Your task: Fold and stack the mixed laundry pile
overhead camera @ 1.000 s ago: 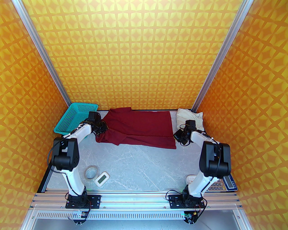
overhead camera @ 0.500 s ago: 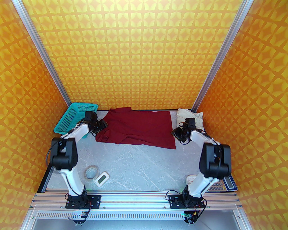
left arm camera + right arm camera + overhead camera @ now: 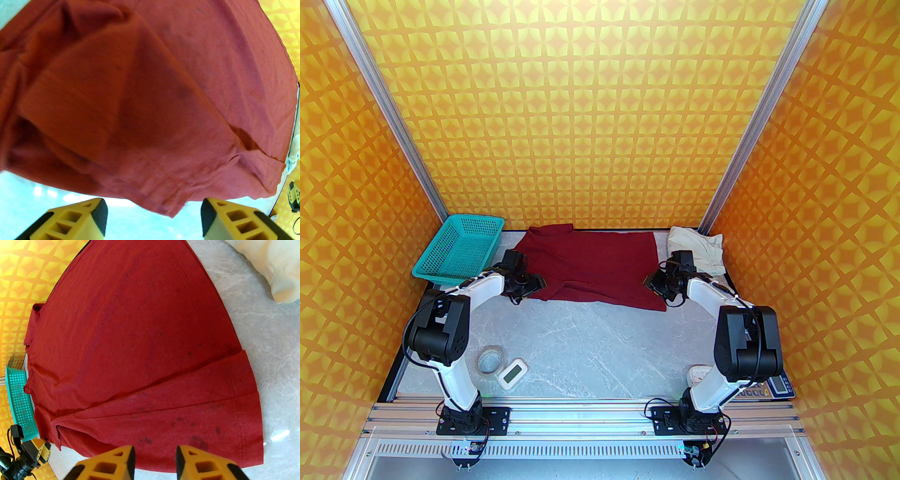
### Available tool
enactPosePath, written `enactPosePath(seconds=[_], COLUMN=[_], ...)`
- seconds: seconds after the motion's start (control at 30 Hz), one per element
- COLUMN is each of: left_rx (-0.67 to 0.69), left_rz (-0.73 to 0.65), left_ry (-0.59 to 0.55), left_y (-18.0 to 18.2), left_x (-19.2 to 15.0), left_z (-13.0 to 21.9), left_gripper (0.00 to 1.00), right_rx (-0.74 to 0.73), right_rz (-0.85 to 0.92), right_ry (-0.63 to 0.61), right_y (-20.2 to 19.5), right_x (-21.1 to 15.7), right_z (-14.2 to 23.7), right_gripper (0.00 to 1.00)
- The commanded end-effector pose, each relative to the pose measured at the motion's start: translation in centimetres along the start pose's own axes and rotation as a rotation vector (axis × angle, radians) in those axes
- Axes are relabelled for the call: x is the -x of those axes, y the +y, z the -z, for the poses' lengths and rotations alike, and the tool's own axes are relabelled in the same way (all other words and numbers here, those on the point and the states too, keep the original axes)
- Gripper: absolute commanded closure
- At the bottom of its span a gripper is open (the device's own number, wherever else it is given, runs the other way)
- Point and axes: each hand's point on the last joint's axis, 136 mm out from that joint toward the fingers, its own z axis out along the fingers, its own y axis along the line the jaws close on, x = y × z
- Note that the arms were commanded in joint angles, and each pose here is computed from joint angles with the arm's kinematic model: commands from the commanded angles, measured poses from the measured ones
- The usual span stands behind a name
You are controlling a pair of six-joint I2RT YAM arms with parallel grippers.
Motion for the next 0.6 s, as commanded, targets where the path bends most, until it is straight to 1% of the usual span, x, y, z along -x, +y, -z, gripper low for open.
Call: enactPosePath(seconds=[0.0, 0.1, 0.2, 0.37, 0.47, 0.57], left_rx=[0.005, -0.008, -0.017, -0.020, -0.027, -0.033], left_rz=[0.041, 0.047, 0.040, 0.037, 0.036, 0.027], left_ry=[-0.005, -0.011, -0.012, -0.011, -0.018, -0.028], left_y=[-0.5, -1.2, -1.9, -2.4, -2.8, -3.1], left_x=[-0.3, -0.1, 0.1, 0.4, 0.5, 0.8], left_z=[-1.7, -2.2, -2.5, -3.1, -2.9, -2.4], left_gripper=[0.37, 0.43, 0.54, 0.81, 0.93, 1.00], right_rx=[0.009, 0.014, 0.016, 0.023, 0.024, 0.025], right_rz=[0.011, 0.012, 0.013, 0.010, 0.011, 0.012], right_ry=[0.016, 0.022, 0.020, 0.020, 0.019, 0.016], right_y=[-0.2, -0.1, -0.1, 0.1, 0.1, 0.2], right_x=[-0.7, -0.8, -0.8, -0.7, -0.7, -0.6], right_z=[-0.3, -0.4, -0.3, -0.3, -0.2, -0.2], right_gripper=[0.66, 0.66, 0.67, 0.69, 0.70, 0.71])
